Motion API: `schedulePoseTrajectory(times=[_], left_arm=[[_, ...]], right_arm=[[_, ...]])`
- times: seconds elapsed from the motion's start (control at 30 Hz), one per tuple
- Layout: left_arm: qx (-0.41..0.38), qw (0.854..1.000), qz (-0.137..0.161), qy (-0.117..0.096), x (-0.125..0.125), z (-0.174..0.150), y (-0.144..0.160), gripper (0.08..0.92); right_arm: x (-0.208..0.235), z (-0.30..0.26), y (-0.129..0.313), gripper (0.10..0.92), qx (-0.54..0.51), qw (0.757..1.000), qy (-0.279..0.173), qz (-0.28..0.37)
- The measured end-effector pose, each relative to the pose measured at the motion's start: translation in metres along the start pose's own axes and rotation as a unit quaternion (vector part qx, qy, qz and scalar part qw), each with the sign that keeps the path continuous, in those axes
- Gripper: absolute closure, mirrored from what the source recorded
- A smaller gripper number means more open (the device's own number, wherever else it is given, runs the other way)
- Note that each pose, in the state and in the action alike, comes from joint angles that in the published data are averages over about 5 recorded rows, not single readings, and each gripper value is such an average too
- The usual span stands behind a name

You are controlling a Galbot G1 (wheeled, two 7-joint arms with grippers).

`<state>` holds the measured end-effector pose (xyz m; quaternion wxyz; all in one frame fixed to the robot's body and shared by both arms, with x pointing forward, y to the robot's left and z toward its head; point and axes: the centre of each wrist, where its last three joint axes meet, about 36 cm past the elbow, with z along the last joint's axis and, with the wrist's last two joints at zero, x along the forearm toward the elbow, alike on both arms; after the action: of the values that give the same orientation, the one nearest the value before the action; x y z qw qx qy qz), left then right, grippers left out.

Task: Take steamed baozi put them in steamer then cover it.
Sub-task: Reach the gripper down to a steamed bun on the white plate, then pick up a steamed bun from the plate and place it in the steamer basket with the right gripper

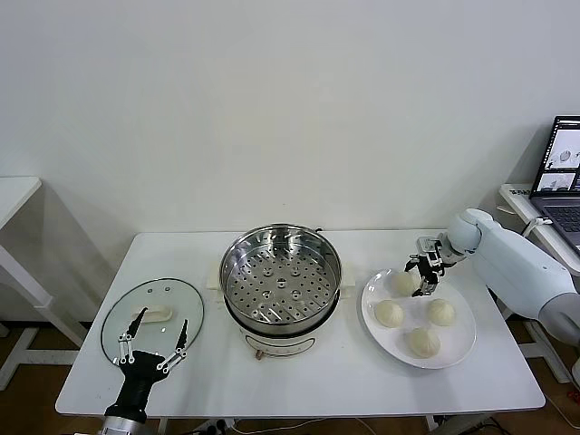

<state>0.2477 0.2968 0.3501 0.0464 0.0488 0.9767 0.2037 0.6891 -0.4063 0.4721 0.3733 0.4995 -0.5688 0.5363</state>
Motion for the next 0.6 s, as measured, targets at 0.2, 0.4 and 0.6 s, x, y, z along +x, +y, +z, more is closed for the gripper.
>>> schedulePoseTrajectory(times=[0.2, 0.4, 0.6], left_arm=[[0.001, 1.0, 0.0, -0.004, -0.002, -0.003, -0.001, 0.177], [0.001, 1.0, 0.002, -0.008, -0.002, -0.007, -0.001, 0.177], [0.002, 1.0, 0.004, -0.01, -0.001, -0.008, -0.002, 0.177]], right_arm=[[0.021, -0.01, -0.006, 0.338, 0.026, 1.0, -0.009, 0.01], [0.069, -0.037, -0.027, 0.335, 0.09, 0.995, -0.031, 0.024], [0.132, -0.091, -0.058, 0.328, 0.197, 0.978, -0.056, 0.04]])
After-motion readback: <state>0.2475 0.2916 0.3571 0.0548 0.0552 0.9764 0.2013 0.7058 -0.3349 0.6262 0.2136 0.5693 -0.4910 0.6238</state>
